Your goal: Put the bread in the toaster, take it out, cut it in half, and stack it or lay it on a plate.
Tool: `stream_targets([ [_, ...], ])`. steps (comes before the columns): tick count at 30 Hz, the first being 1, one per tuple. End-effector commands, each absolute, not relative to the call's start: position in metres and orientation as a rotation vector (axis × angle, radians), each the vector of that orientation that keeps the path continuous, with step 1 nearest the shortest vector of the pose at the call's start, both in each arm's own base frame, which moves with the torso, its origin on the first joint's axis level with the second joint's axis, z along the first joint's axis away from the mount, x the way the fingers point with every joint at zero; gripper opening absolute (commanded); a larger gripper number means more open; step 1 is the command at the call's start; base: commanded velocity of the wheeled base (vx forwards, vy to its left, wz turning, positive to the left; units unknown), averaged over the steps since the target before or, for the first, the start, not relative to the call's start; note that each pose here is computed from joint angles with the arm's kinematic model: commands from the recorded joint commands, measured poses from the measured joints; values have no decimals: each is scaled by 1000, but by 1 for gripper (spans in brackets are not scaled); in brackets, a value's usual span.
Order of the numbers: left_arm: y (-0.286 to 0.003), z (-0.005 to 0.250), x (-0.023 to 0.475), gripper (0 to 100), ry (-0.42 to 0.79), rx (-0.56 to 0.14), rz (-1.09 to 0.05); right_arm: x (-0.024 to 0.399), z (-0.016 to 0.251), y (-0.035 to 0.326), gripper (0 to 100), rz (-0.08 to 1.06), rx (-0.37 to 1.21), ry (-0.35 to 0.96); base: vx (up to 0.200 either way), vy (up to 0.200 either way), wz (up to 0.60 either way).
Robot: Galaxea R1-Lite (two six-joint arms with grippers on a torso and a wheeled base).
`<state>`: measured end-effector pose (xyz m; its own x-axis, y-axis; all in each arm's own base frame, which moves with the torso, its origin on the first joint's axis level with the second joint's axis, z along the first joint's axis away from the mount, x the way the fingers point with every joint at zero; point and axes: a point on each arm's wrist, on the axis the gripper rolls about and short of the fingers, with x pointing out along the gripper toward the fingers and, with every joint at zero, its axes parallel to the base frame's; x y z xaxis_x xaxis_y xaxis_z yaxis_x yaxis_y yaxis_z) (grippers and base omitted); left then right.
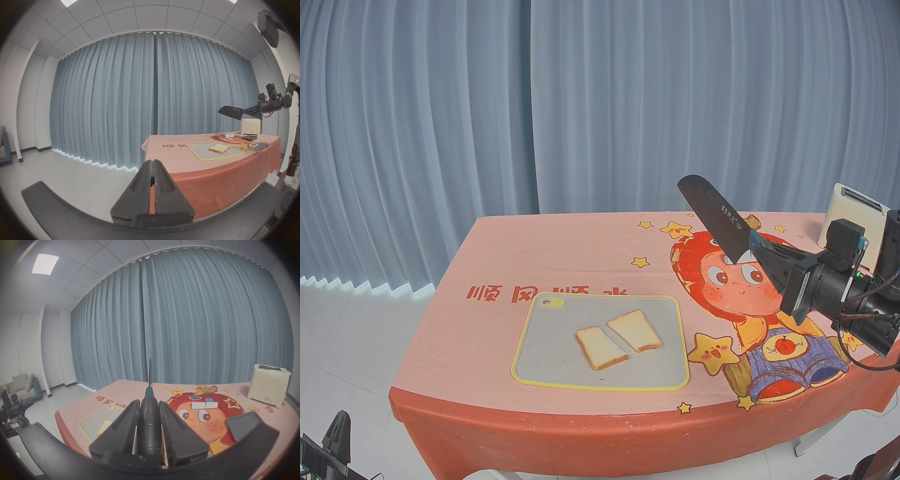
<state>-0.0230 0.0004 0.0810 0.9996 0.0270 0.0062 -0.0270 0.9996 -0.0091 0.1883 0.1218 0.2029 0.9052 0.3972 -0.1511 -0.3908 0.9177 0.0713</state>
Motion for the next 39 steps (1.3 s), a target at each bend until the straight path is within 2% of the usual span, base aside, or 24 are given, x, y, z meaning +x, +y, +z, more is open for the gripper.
stream_targets([
  [1, 0, 76, -23, 0, -3, -9, 28, 191, 203, 121, 0, 398, 40, 166, 0, 0, 0],
  [9, 0, 76, -23, 0, -3, -9, 28, 199, 200, 111, 0, 345, 42, 177, 0, 0, 0],
  [39, 0, 76, -23, 0, -3, -9, 28, 194, 207, 109, 0, 350, 51, 146, 0, 0, 0],
])
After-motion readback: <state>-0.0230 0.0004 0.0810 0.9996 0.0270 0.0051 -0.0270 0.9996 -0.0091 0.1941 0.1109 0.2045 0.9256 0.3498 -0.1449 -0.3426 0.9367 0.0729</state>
